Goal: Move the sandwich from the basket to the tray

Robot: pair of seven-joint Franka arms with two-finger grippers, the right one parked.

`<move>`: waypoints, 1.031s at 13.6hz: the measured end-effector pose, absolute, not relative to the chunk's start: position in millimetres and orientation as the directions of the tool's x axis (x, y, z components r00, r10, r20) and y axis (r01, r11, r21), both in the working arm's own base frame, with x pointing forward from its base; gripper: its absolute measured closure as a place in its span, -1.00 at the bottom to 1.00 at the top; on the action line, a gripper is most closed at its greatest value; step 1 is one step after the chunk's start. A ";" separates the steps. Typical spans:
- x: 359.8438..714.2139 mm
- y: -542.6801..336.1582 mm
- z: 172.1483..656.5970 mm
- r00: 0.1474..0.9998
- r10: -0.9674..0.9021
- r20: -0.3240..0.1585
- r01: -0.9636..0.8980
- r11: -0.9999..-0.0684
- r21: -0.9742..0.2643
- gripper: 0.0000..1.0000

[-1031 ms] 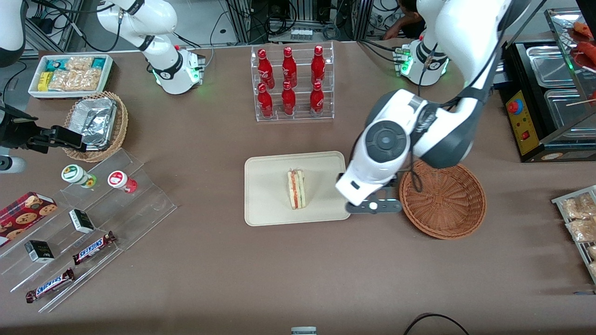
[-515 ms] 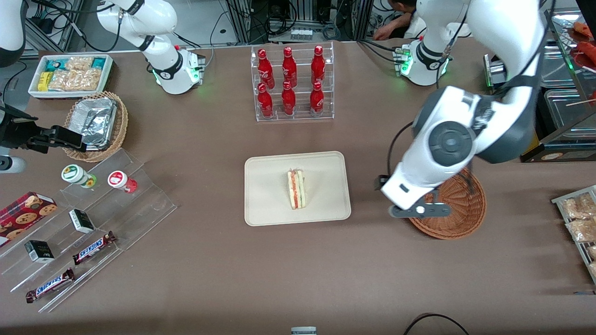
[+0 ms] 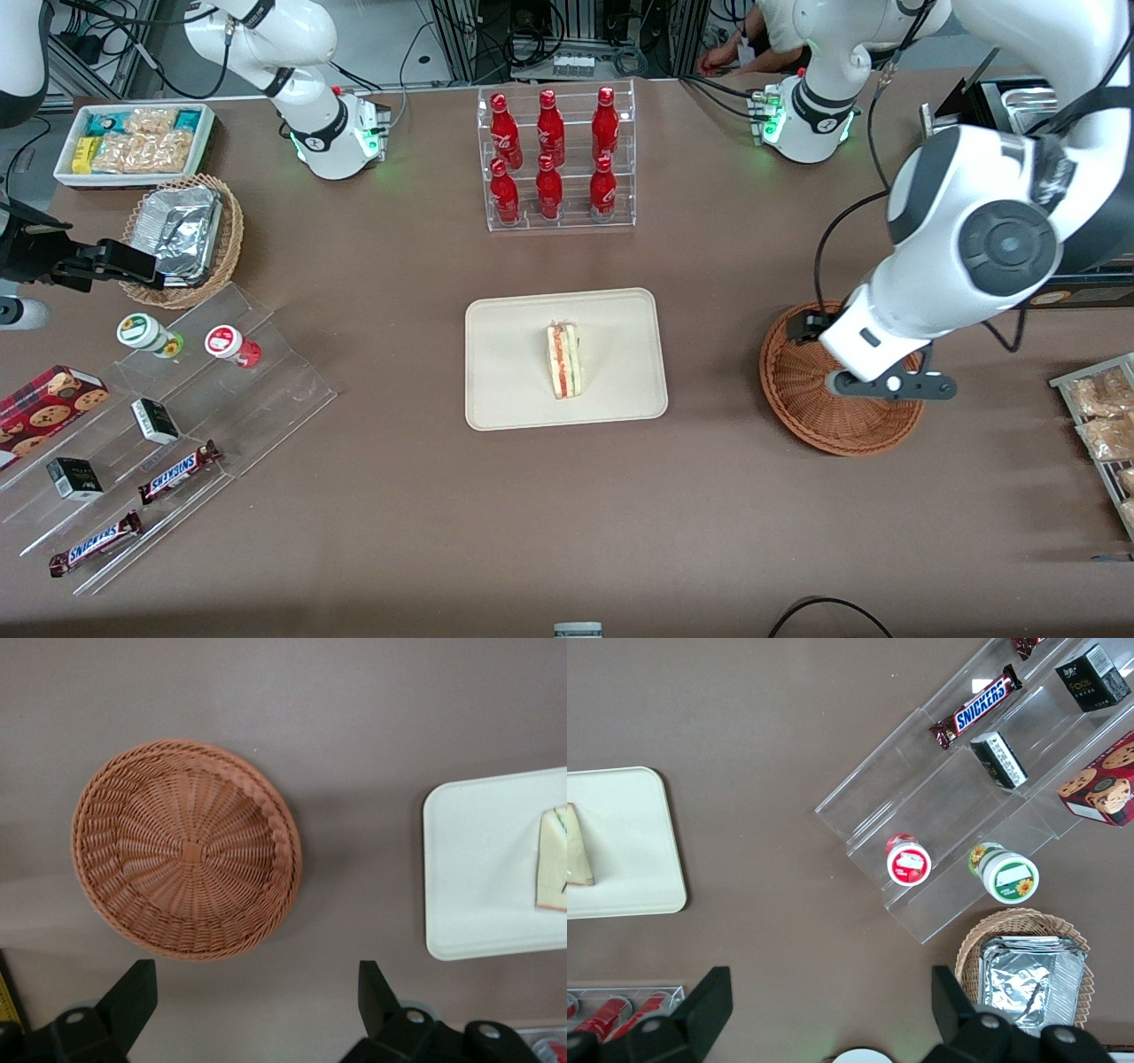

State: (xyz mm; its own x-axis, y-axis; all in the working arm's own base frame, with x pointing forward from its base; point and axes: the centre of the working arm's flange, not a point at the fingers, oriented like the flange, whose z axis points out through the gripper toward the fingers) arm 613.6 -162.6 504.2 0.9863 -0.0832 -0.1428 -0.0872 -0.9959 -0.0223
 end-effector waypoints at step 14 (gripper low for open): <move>549.1 -25.9 592.2 0.969 -0.090 -0.232 -0.086 -0.996 0.028 -1.00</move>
